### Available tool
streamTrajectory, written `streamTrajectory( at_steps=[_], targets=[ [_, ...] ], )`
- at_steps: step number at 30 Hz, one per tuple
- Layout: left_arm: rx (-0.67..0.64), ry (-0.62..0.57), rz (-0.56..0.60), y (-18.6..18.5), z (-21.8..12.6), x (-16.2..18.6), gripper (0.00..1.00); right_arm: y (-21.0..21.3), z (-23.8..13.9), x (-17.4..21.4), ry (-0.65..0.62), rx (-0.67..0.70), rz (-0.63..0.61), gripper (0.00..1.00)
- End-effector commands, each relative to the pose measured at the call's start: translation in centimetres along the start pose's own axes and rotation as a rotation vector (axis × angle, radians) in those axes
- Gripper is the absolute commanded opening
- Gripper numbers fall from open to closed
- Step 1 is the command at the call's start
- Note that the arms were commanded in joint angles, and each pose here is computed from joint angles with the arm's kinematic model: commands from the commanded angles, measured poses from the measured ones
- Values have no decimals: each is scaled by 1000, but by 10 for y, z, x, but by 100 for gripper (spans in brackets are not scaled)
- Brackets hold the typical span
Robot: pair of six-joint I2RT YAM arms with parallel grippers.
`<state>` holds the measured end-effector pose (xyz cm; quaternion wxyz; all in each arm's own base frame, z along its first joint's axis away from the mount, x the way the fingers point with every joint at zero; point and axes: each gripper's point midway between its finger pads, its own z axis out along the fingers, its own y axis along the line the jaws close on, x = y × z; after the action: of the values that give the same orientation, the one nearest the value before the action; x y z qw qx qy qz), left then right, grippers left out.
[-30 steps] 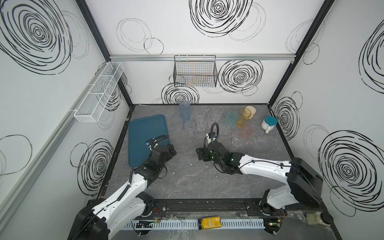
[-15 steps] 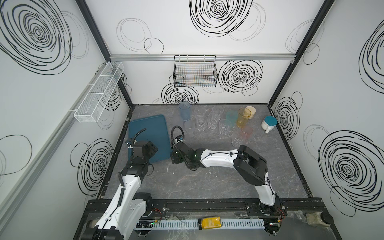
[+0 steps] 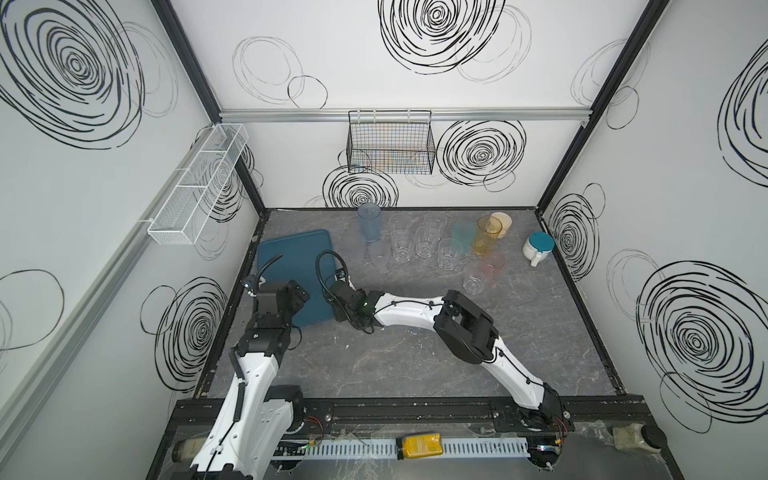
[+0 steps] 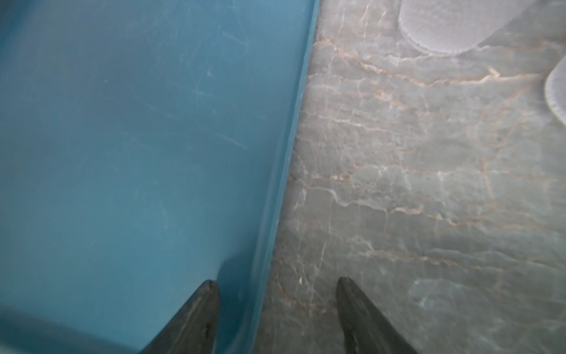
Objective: Place the glasses into the tray
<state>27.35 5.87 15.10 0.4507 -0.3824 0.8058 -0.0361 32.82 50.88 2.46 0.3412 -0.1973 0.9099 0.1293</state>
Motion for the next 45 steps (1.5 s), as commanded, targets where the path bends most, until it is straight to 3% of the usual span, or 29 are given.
streamTrajectory(
  at_steps=[1,6,10,16,24,29,35,40,45],
  targets=[
    [28,-34,4,-8,-10,-16,97,-14,1,43,143,77,-168,59],
    [48,-62,-17,-12,-16,-24,96,-20,-16,71,262,58,-313,55],
    [96,-50,-65,-17,-13,-18,97,-39,-30,80,302,118,-395,53],
    [93,-41,-40,-15,-11,-13,97,-81,-45,103,347,231,-481,50],
    [83,-71,-17,-13,-15,-21,96,-145,-74,133,412,369,-672,56],
    [115,-53,-32,-21,-14,-21,96,-197,-89,138,480,494,-712,62],
    [128,-14,-40,-20,-5,-3,96,-191,-114,92,338,534,-568,73],
    [169,44,-20,-29,1,27,96,-165,-142,69,240,386,-246,78],
    [180,66,15,-38,7,49,96,-156,-162,79,237,210,101,78]
  ],
)
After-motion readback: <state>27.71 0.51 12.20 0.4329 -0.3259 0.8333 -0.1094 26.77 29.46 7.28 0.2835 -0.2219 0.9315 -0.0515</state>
